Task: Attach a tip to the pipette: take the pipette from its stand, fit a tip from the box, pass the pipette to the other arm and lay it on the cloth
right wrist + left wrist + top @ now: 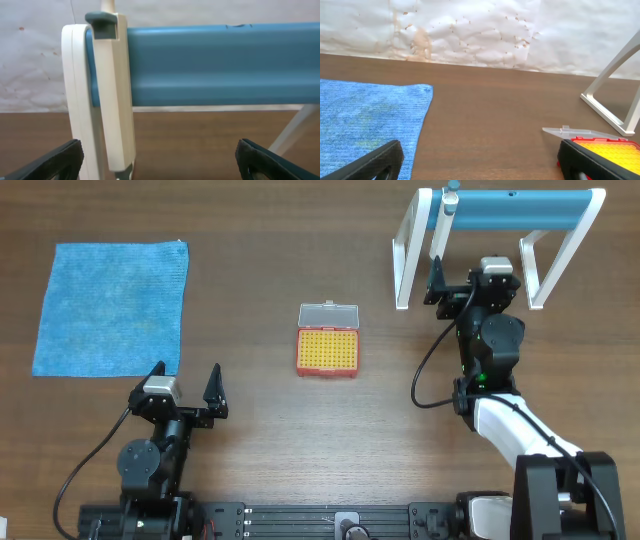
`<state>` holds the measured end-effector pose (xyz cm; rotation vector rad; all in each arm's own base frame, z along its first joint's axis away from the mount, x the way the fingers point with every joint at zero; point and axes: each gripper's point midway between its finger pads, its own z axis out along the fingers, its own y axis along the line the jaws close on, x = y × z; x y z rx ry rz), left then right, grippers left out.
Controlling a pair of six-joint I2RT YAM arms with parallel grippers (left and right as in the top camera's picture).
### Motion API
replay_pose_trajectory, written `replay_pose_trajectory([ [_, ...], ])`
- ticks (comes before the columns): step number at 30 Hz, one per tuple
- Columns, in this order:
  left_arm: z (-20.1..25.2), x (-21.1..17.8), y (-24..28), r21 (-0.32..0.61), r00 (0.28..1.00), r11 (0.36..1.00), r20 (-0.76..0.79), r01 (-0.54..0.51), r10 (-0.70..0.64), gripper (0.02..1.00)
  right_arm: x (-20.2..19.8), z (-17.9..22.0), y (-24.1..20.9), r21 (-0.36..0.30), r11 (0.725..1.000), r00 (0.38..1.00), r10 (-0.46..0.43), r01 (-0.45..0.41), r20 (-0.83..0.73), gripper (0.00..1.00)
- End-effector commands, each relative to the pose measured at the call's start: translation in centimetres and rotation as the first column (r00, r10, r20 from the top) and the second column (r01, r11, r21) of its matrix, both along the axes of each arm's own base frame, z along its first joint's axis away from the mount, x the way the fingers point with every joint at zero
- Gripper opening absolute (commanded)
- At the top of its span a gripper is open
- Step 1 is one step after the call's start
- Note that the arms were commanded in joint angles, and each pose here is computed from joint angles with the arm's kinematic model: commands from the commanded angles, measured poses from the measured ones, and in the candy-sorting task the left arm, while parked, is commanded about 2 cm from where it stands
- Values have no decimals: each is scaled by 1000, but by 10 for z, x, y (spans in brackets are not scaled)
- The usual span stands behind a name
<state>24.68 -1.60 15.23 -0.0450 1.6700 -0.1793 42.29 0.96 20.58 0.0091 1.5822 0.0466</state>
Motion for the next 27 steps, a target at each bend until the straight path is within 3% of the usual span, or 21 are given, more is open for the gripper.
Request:
replay_pose_trajectory([
  [1,-2,0,1,-11,1000,1000,-8,-7,7,996,14,1,5,12,1000,1000,18,-18,2,985],
  [8,-2,0,1,-11,1000,1000,-8,-7,7,996,33,4,21,12,995,995,104,-104,8,982],
  [27,-2,0,1,-11,1000,1000,-8,-7,7,998,51,-11,5,-7,999,999,42,-42,-23,974],
])
